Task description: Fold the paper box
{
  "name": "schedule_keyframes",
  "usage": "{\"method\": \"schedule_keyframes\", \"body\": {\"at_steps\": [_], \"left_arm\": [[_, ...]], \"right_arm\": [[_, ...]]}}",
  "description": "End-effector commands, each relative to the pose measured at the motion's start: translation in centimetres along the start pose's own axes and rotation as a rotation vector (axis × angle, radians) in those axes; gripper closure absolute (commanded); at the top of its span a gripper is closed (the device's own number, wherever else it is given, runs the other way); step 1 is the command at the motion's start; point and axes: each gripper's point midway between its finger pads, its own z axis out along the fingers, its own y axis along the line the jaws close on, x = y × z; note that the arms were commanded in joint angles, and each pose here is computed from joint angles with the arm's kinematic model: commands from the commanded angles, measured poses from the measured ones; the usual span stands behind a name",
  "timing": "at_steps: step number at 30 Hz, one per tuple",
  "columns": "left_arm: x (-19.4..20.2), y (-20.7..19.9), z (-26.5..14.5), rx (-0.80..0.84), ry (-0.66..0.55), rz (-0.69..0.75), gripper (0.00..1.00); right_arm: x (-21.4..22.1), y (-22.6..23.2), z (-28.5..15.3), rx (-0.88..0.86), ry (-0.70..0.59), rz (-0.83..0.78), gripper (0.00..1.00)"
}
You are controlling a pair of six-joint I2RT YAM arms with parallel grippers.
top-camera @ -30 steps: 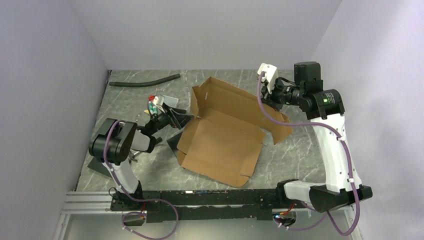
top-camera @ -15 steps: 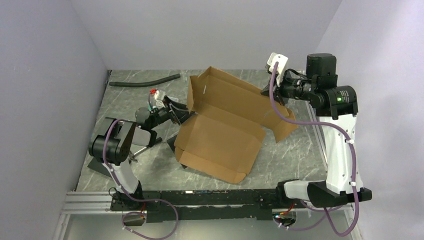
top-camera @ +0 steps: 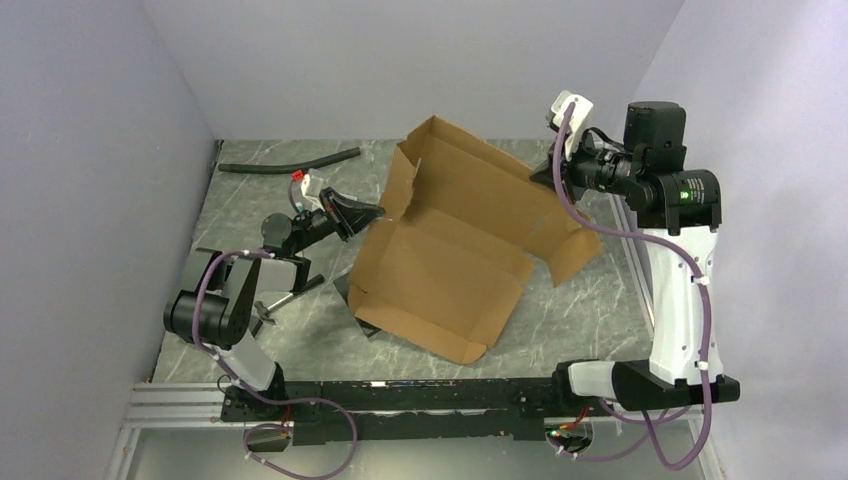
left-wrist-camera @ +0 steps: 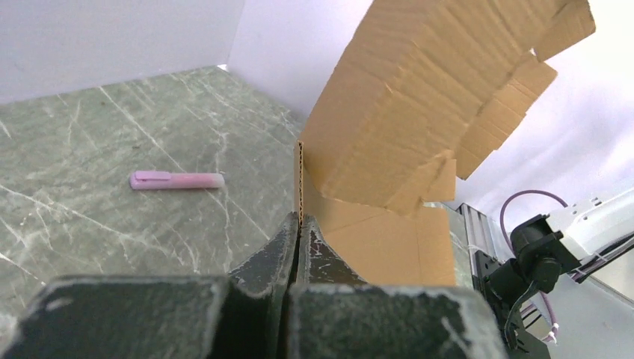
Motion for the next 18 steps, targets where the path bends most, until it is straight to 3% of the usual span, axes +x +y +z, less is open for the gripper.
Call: {"method": "schedule_keyframes", "body": {"at_steps": [1, 7, 13, 18], "left_arm": [[-1.9, -2.3, 0.7, 0.080, -0.022, 0.113, 1.00], [-0.8, -2.8, 1.2, 0.063, 0.027, 0.188, 1.00], [0.0, -2.9, 1.4, -0.012, 0.062, 0.253, 1.00], [0.1, -3.0, 1.7, -0.036, 0.075, 0.292, 1.00]], "right_arm": [[-1.8, -2.0, 0.5, 0.048, -0.081, 0.045, 1.00], [-1.8, -4.8, 0.9, 0.102, -0.157, 0.245, 1.00], [1.3, -8.5, 2.1, 0.153, -0.227, 0.545, 1.00], [4.5, -8.7, 4.3, 0.107, -0.202, 0.661, 1.00]]}}
